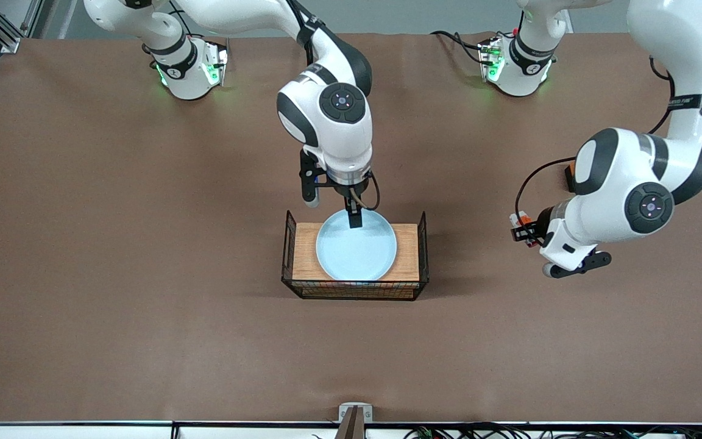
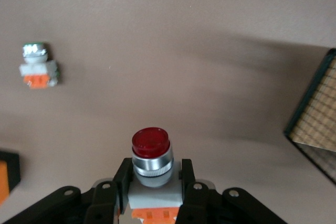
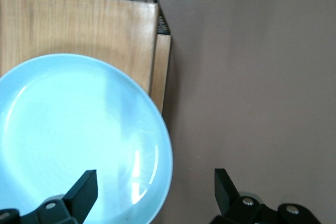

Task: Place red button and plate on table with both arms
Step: 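Set the button by the white button while the right gripper grips the plate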

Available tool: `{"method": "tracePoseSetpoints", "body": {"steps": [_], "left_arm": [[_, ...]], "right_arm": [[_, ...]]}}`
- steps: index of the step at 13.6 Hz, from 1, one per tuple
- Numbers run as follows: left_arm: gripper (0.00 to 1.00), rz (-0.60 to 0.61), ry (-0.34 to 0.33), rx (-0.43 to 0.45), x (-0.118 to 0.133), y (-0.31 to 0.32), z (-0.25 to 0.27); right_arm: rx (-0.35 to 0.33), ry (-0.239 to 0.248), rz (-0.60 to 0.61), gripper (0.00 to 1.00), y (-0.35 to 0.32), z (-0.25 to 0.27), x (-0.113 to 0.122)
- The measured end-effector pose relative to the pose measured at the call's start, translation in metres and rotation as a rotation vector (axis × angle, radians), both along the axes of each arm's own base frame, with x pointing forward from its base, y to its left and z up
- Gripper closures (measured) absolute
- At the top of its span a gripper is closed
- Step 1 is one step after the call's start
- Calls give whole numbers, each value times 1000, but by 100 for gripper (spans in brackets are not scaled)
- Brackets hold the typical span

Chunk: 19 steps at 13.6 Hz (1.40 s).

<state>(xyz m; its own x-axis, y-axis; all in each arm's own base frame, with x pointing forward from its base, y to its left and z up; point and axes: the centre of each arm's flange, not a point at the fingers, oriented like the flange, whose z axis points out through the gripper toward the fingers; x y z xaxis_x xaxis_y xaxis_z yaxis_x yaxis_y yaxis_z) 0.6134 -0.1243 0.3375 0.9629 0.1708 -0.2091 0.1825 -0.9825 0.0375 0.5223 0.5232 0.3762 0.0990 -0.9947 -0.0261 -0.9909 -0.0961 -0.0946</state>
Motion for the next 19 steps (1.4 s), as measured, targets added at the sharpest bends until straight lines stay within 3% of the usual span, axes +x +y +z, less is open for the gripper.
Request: {"method": "tracePoseSetpoints", "body": {"steps": [5,12,16,18,19], "left_arm": [[59,-157,-45,19,-5,25,-62],[59,-233,-52,43,-6,28,-129],[59,-238,-44,33,-8,27,-152],[59,-238,-47,29,-8,27,-156],[59,-238,-48,29,-8,27,-156]], "right_arm": [[-12,-9,0,2,1,-19,6],[-19,-13,-14,4,-7,-26,15],[-14,-17,-3,15,0,-32,11],[-7,-21,1,30,2,-32,10],[-4,-23,4,30,4,-32,8]]}}
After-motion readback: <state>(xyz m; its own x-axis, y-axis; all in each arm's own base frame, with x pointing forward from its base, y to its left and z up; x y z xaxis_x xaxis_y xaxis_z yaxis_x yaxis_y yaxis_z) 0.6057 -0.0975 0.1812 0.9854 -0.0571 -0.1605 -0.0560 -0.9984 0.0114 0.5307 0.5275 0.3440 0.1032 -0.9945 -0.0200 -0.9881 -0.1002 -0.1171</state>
